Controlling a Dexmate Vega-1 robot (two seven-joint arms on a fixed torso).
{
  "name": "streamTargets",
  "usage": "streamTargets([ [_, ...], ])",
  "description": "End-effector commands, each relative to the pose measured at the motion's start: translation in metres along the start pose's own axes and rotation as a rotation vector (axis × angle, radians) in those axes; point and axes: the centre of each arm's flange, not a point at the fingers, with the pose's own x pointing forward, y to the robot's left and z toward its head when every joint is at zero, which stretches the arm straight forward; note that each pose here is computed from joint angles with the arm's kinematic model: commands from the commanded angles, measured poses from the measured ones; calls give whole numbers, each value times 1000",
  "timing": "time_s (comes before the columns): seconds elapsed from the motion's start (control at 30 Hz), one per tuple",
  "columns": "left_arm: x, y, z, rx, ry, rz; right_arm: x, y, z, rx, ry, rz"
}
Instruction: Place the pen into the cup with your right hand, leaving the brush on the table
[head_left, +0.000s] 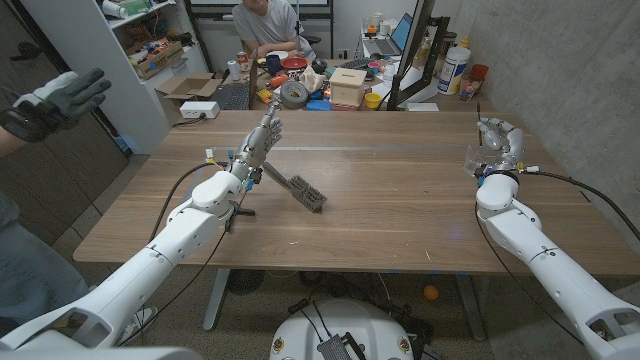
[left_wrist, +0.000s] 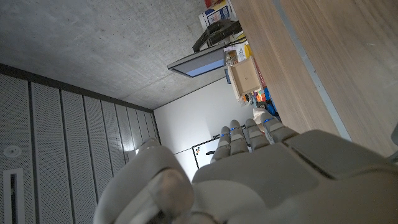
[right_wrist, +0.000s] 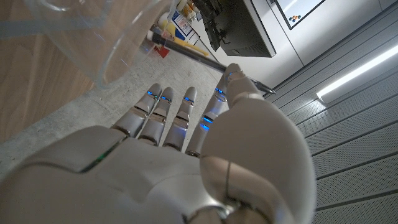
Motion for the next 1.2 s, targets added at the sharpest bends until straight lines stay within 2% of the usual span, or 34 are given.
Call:
streamTargets([
  [0.03, -2, 0, 1, 11, 5, 8, 0, -2, -22, 13, 31, -30],
  [0.53, -1, -6, 0, 20, 19, -6, -5, -2, -42, 36, 81, -39],
  [1.2, 4, -8, -1, 24, 26, -11, -7, -2, -48, 28, 103, -11],
])
